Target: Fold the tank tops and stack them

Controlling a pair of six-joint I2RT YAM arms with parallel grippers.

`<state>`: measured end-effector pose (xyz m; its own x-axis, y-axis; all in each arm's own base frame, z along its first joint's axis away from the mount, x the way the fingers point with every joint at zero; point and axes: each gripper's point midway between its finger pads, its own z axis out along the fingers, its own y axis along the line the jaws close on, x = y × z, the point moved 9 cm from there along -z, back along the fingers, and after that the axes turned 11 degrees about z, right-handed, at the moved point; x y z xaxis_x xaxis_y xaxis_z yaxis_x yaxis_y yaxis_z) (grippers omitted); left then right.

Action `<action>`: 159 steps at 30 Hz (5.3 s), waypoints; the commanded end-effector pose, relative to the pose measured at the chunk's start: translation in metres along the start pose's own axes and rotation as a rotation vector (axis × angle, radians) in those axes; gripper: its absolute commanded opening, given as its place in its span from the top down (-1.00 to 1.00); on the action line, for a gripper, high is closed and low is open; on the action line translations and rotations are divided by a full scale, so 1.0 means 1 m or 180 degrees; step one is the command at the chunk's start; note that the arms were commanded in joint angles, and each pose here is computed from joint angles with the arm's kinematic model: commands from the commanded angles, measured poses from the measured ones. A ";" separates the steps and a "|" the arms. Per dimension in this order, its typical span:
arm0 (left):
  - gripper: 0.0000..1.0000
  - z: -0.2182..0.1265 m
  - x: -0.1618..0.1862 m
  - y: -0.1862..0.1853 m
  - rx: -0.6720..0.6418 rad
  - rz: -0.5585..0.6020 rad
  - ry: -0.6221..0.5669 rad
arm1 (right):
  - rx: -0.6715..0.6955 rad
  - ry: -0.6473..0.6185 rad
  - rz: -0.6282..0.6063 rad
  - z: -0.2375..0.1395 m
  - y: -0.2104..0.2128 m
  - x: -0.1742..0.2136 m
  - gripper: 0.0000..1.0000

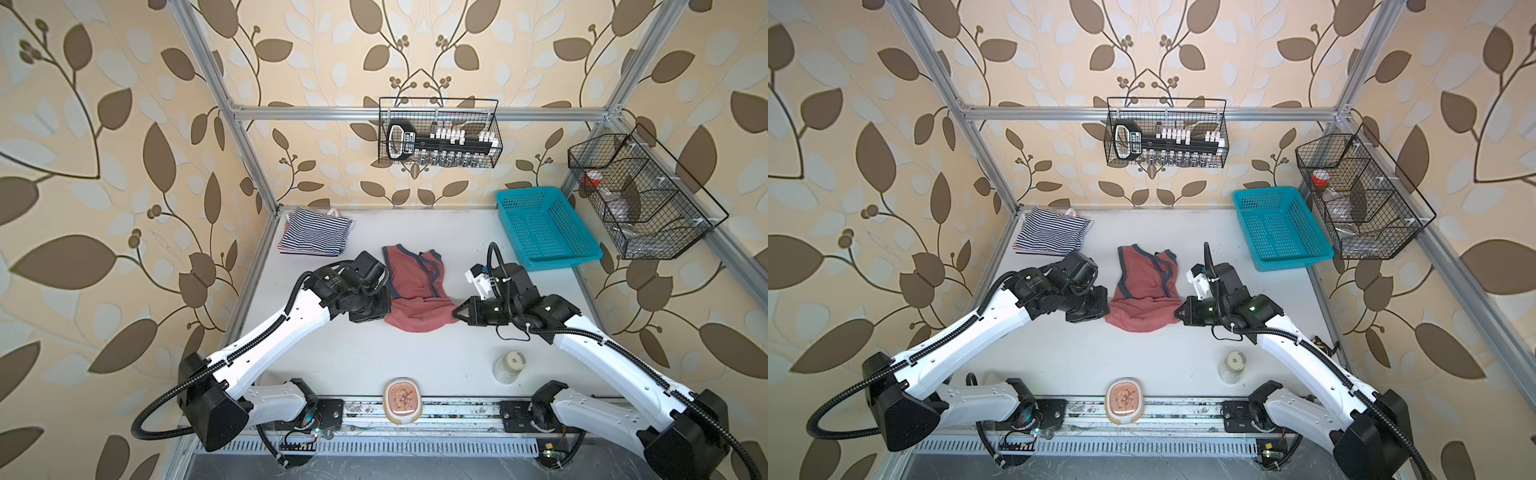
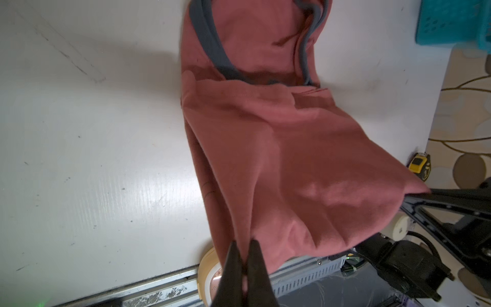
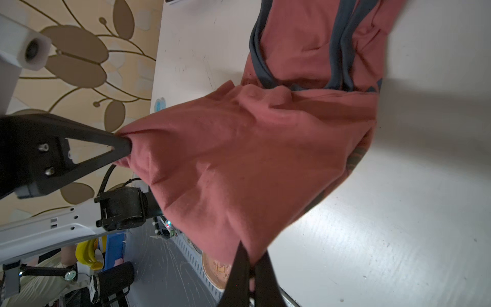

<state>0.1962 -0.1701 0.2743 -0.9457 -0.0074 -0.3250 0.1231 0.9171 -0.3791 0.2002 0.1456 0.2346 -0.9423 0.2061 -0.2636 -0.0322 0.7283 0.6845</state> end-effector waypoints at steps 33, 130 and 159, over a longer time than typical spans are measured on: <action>1.00 0.104 -0.204 0.071 0.0104 -0.0399 0.0099 | -0.0458 0.0172 0.0543 0.093 -0.045 -0.185 1.00; 0.59 0.162 -0.143 0.044 0.0388 -0.0304 0.0385 | -0.0550 0.0301 0.0886 0.184 -0.095 -0.222 0.81; -0.62 0.147 -0.147 0.070 -0.0279 0.0245 0.0079 | -0.0484 0.0167 0.0658 0.113 -0.119 -0.189 0.18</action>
<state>0.3769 -0.1619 0.1740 -0.9608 0.0570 -0.2715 0.1295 0.9577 -0.2571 0.4339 0.0997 0.1370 -0.9407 0.3255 -0.0956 0.1012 0.5383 0.8367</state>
